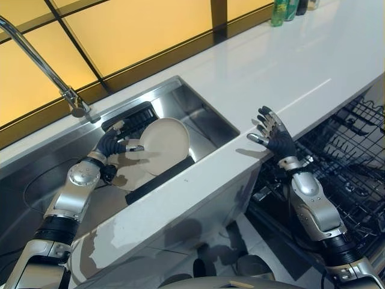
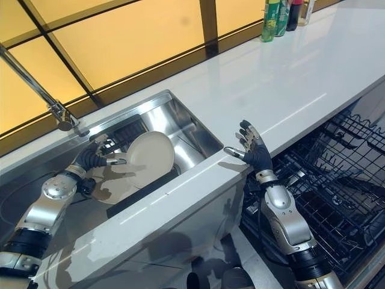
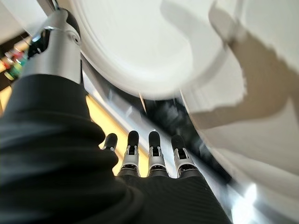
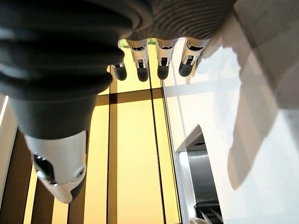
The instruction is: Pick up plates and place into dishwasher.
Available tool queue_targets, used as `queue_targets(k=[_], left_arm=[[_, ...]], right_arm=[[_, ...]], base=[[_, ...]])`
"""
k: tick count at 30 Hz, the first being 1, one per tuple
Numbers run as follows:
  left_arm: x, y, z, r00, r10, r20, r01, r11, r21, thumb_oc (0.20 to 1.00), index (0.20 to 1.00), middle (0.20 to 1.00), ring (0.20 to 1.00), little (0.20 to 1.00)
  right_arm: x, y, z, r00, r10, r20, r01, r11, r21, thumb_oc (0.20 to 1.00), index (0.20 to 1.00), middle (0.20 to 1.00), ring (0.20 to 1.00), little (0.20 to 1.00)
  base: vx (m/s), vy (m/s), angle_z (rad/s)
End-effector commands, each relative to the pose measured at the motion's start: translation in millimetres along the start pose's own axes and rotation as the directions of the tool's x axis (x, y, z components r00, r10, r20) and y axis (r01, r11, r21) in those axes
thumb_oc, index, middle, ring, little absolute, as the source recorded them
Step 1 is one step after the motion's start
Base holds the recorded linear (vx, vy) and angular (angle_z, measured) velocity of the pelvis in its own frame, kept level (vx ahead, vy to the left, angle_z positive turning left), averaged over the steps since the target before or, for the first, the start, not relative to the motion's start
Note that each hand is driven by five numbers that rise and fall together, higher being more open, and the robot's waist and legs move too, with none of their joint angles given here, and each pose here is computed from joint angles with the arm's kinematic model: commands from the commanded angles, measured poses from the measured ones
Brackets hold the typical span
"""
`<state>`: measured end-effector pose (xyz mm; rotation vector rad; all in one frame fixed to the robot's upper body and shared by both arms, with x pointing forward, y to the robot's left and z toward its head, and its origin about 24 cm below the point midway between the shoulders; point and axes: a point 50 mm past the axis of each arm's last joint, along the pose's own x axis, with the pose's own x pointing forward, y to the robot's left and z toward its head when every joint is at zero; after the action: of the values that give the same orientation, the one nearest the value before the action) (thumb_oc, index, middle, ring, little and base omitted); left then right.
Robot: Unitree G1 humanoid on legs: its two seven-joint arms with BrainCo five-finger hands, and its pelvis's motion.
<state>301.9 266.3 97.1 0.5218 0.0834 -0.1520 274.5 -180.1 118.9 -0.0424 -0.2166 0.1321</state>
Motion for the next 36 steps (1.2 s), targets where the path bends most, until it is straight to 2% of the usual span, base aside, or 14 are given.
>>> queue_targets(k=[1,4,6,10,20,26,36], left_arm=[[8,20,31,0.990,-0.038,0.139,0.049,0.996,-0.076,1.000,1.000,1.000,1.000,1.000],[9,19,36,0.984,-0.032,0.176,0.047,0.995,-0.083,1.000,1.000,1.000,1.000,1.000],[10,28,40,0.979,0.059,0.196,-0.047,0.997,-0.064,1.000,1.000,1.000,1.000,1.000],[13,45,48,0.962,0.177,0.210,-0.196,0.978,0.072,1.000,1.000,1.000,1.000,1.000],[18,71,50,0.925,0.335,0.178,-0.373,0.888,0.270,1.000,1.000,1.000,1.000,1.000],[19,80,54,0.893,0.409,0.189,-0.448,0.847,0.285,1.000,1.000,1.000,1.000,1.000],[30,83,64,0.875,0.453,0.172,-0.484,0.825,0.291,1.000,1.000,1.000,1.000,1.000]], right_arm=[[-4,-3,19,0.995,0.001,0.097,0.001,1.000,-0.012,1.000,1.000,1.000,1.000,1.000],[-5,-4,18,0.995,0.004,0.095,-0.002,1.000,-0.017,1.000,1.000,1.000,1.000,1.000],[-5,-3,18,0.996,0.010,0.091,-0.008,1.000,-0.020,1.000,1.000,1.000,1.000,1.000],[-3,-3,19,0.996,0.014,0.090,-0.011,1.000,-0.027,1.000,1.000,1.000,1.000,1.000],[-1,-9,31,0.992,0.017,0.125,-0.009,0.998,-0.059,1.000,1.000,1.000,1.000,1.000],[0,-9,34,0.990,0.033,0.137,-0.025,0.998,-0.063,1.000,1.000,1.000,1.000,1.000],[12,-3,47,0.981,0.023,0.193,-0.007,0.996,-0.086,1.000,1.000,1.000,1.000,1.000]], base=[[0.02,0.033,-0.06],[0.03,0.036,-0.06],[0.04,0.031,-0.15],[0.02,0.011,-0.11],[-0.02,0.008,-0.09],[0.00,-0.002,-0.11],[-0.06,-0.010,-0.01]])
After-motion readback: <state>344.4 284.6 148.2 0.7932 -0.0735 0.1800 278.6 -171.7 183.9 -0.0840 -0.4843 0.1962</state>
